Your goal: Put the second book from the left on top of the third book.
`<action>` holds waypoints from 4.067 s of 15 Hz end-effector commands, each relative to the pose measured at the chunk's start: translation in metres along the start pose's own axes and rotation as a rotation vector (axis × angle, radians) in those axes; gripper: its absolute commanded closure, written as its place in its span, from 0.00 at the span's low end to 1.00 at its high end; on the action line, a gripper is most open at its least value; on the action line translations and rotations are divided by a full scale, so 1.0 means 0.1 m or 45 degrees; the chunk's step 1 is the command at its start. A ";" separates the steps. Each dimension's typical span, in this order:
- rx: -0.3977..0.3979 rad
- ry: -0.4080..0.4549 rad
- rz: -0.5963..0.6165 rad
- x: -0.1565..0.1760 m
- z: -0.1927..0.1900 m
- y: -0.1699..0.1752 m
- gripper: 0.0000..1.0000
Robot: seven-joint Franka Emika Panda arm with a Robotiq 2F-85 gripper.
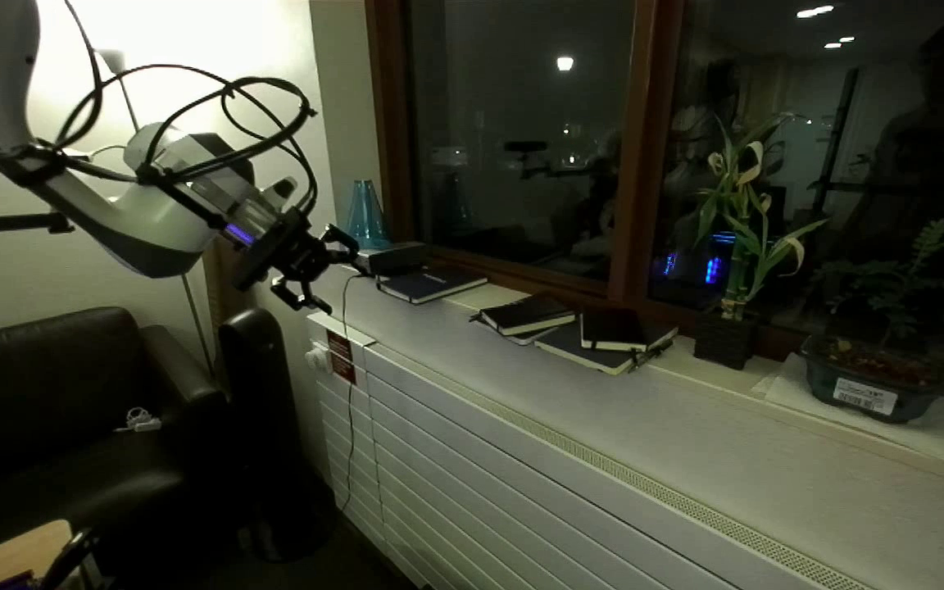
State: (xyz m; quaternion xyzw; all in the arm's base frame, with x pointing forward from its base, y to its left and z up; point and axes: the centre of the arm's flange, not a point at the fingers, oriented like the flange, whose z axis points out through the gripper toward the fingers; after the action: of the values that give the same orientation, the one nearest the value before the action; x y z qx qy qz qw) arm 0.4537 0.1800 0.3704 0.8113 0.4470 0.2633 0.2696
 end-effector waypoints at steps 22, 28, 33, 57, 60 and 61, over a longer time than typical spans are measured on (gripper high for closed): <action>-0.645 0.246 -0.092 -0.53 0.80 -0.35 0.00; -0.656 0.277 -0.115 -0.52 0.86 -0.41 0.00; -0.612 0.345 -0.123 -0.27 0.66 -0.48 0.00; -0.734 0.371 -0.220 0.18 0.89 -0.83 0.00; -0.804 0.369 -0.258 0.27 1.01 -0.87 0.00; -0.829 0.366 -0.269 0.30 1.04 -0.88 0.00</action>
State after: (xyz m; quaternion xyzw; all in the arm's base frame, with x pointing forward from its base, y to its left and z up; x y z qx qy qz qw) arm 0.4754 0.2152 0.2526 0.6167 0.4456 0.4717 0.4457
